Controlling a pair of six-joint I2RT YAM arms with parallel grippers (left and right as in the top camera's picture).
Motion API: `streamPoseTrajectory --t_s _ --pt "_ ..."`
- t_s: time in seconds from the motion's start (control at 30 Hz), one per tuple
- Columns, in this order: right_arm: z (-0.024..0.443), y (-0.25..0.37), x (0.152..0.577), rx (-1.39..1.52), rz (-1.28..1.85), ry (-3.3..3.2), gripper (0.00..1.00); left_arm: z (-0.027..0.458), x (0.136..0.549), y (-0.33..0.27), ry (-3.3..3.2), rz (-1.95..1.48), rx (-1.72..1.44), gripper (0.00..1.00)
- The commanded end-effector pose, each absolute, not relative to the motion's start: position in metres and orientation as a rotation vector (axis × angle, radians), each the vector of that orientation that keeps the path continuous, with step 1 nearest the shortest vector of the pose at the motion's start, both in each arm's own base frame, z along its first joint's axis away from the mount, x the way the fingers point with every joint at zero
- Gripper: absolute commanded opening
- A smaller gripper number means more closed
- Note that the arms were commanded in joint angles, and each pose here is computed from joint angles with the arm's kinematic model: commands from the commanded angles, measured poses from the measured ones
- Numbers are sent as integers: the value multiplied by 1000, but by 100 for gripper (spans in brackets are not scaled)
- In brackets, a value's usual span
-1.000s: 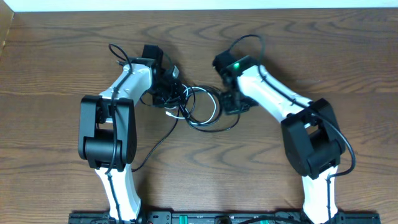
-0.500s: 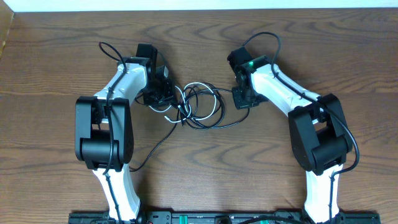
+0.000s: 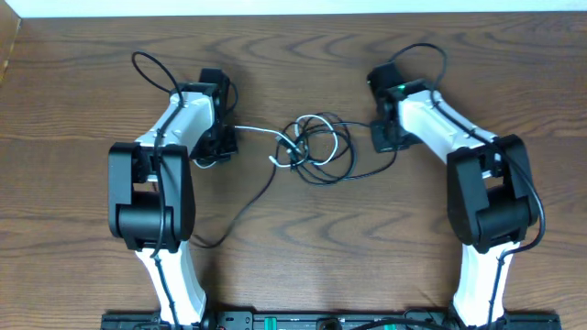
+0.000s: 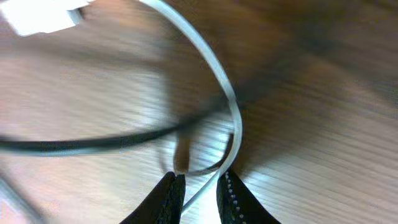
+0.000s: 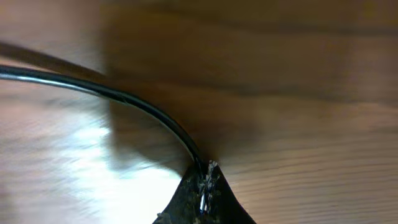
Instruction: Untangle cables
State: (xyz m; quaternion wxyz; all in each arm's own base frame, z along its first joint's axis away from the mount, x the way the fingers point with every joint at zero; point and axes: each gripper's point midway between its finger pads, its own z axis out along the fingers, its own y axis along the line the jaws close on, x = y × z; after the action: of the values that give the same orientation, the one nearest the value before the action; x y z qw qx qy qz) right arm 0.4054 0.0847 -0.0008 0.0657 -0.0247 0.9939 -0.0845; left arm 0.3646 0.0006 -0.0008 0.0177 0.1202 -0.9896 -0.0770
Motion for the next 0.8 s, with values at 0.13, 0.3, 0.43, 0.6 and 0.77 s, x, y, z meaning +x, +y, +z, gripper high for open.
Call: streamPoseTrajectory --t_s 0.13,0.3,0.43,0.6,0.77 --pt "-20 20 404 82 -357 3036 1 -7 342 71 -2946 -441 601 23" --pt "-20 -24 410 249 -357 3015 1 -7 331 109 -2880 -432 818 22" --pt "-20 -62 414 402 -355 2974 1 -7 318 144 -2799 -426 1052 19" --pt "-21 -103 411 586 -282 2941 1 -11 298 177 -2700 -262 1277 19" --pt "-25 -104 410 670 -134 2935 1 -14 296 182 -2656 -63 1401 13"
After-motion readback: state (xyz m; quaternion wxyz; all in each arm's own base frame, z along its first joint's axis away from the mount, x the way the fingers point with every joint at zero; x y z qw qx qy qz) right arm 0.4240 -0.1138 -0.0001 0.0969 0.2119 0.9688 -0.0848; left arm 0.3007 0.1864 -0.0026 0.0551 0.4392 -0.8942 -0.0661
